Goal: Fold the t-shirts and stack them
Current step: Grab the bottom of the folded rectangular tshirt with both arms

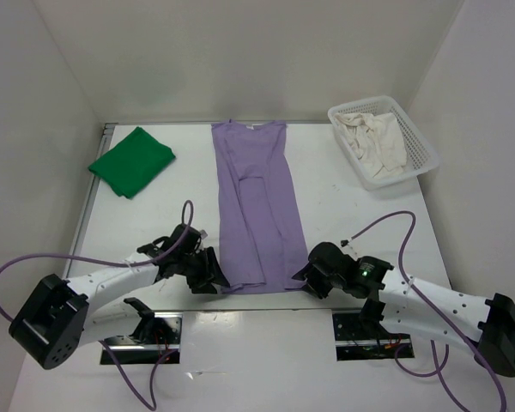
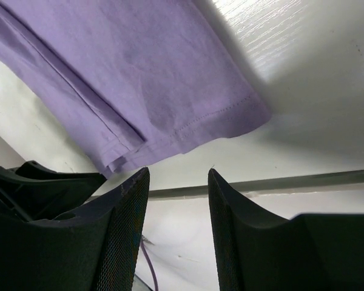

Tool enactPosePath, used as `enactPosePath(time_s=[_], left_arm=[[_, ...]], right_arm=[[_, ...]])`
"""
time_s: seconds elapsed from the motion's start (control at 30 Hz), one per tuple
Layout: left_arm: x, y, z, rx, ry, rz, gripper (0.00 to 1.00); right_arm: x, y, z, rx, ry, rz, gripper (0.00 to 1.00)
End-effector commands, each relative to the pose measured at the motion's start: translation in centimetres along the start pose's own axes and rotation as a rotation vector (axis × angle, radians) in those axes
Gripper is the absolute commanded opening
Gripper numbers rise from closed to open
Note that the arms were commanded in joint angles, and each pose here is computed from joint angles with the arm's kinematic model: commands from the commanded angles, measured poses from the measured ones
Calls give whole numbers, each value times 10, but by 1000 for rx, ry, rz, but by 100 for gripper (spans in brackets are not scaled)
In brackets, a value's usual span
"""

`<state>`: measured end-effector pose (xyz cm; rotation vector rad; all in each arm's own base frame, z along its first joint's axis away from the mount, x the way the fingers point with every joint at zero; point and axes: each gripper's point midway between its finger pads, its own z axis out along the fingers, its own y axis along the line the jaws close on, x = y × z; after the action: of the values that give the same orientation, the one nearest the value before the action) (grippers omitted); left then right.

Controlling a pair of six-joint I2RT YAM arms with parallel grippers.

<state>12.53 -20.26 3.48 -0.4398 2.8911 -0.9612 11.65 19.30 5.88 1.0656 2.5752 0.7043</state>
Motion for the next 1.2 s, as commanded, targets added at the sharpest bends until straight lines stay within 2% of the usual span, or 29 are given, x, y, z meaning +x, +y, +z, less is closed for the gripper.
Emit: enactPosePath(time_s=[0.0,0.1,0.3,0.4,0.53,0.73,0.9,1.0,1.1,1.17], left_arm=[[4,-12,4,44,26,13,55],[2,-16,8,57,25,10,44],[-7,-23,10,42,10,16,0],[-14,-14,-4,23,-33,-1,0],[2,8,-9,3,10,-49,0],[-5,13,-16,-53,-16,-33,0],[-3,34,-28,-227,-21,-109,0],[-8,34,-37,-280,-49,-156,0],[-12,32,-36,-272,-70,-149,0],[-19,22,-39,-245,-87,-109,0]], right_arm=[[-10,-1,2,3,-53,24,49],[-11,-7,4,22,-56,33,49],[-12,-19,7,24,-57,65,49],[-13,-22,6,24,-57,74,49],[-8,-23,9,19,-31,87,49],[-2,-20,20,36,-12,74,49],[-2,-22,21,45,-13,63,49],[-1,-21,21,10,-3,78,49],[5,-15,30,-1,21,68,51],[1,-2,27,16,-13,36,52]])
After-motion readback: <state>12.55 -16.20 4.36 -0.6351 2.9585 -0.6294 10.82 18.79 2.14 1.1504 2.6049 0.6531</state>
